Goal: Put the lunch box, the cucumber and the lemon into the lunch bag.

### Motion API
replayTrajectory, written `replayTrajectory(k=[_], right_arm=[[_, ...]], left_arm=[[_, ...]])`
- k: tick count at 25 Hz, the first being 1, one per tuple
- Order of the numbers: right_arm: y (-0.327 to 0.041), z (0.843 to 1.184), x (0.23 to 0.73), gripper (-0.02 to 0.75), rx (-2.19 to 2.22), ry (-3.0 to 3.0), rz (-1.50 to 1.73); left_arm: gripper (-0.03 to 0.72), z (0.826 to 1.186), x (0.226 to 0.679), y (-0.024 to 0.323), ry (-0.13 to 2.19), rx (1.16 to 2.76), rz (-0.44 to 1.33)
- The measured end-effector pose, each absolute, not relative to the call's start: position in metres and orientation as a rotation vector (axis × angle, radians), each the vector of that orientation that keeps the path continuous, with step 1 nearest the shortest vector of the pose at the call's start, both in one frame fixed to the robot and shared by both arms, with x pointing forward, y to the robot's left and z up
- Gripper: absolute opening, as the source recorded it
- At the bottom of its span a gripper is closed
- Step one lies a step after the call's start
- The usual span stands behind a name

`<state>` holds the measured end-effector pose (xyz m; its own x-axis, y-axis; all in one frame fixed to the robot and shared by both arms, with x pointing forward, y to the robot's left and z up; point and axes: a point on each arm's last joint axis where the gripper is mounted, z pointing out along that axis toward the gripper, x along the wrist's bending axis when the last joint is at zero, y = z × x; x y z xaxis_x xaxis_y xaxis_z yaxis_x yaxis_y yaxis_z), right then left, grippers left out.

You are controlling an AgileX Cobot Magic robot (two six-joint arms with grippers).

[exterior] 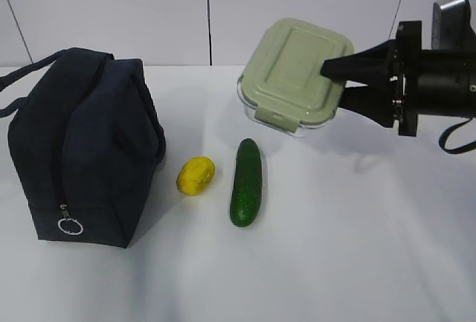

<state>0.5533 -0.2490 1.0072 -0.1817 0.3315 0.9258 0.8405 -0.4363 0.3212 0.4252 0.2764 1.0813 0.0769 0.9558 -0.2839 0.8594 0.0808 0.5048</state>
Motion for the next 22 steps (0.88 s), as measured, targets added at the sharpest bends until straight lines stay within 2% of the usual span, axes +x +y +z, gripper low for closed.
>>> replayTrajectory(k=[11,22], right_arm=[[-0.224,1.05,0.571,0.358,-1.504,-1.401,-1.736],[-0.197,1.058,0.567,0.358,-1.406,-1.438,-1.706]], left_arm=[[0.401,1.097,0.491,0.276,1.797,1.837,0.183],[0.4,1.07,0.558,0.271,1.811,1.869,0.033]])
